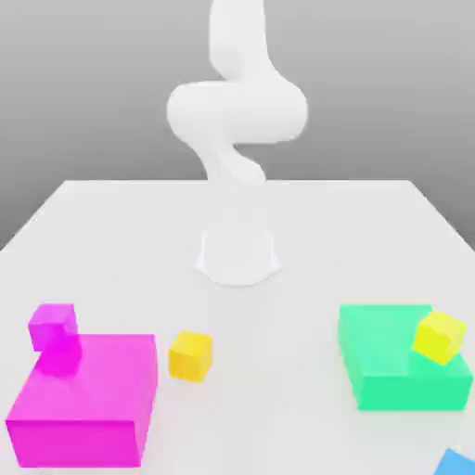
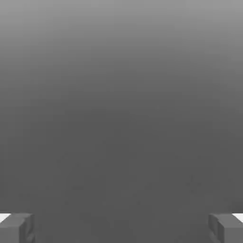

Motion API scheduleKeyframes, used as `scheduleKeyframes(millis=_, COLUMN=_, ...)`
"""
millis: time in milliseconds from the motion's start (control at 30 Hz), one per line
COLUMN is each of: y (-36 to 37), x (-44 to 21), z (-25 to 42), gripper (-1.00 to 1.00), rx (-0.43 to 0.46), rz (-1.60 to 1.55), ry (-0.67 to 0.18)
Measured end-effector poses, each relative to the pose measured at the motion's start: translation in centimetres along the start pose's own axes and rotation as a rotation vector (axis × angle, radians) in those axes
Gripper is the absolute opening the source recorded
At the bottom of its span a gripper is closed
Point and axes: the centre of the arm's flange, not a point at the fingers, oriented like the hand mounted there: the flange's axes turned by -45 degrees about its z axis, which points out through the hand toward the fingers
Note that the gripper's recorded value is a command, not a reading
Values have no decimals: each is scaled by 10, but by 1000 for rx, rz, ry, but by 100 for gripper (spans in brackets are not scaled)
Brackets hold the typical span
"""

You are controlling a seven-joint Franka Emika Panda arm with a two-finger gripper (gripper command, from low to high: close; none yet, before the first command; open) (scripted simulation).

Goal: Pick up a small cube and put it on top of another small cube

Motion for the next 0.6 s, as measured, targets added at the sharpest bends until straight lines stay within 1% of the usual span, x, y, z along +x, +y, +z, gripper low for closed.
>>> scheduleKeyframes(millis=133, y=20, x=-41, z=96, gripper=0, rx=-24, rz=47, ry=-142)
scheduleKeyframes(millis=300, y=43, x=-121, z=192, gripper=0, rx=-53, rz=107, ry=-319)
scheduleKeyframes(millis=433, y=59, x=-207, z=251, gripper=0, rx=-77, rz=159, ry=-473)
scheduleKeyframes(millis=600, y=72, x=-337, z=306, gripper=0, rx=-101, rz=231, ry=-679)
